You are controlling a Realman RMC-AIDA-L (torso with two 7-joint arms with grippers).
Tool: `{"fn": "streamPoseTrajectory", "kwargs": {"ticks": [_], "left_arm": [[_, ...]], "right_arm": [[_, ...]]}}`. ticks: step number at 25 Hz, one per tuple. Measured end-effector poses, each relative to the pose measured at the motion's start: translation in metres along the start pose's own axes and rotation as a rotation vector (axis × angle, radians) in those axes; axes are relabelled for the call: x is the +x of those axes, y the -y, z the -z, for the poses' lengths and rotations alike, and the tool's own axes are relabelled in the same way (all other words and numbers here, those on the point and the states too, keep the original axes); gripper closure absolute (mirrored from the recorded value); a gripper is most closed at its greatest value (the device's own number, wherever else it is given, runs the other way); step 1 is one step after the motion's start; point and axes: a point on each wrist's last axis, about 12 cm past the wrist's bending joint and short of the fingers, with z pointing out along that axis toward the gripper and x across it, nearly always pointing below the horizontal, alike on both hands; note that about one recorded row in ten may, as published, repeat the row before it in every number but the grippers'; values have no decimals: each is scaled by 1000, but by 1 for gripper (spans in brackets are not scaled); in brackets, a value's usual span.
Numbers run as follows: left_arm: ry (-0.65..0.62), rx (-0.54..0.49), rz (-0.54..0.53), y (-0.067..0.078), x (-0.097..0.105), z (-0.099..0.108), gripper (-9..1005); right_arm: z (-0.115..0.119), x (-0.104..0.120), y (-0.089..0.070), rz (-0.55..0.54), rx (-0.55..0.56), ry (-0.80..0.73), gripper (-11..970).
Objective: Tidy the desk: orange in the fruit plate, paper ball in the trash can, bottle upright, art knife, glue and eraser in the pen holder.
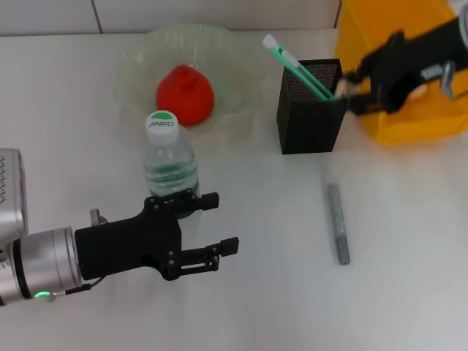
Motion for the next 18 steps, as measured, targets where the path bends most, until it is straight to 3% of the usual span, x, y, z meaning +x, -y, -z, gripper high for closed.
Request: {"fn": "streamPoseTrajectory", "kwargs": {"ticks": [6, 12, 18], "left_arm": [[0, 2, 1, 0, 0, 0, 215], [5, 6, 9, 2, 1, 0, 215], [6, 6, 19, 4, 3, 0, 215]], "right_arm": [[-24, -15, 18, -91, 86, 64, 490], [-54, -21, 24, -118, 77, -28, 467], [-60, -19, 22, -117, 90, -58, 443]]}}
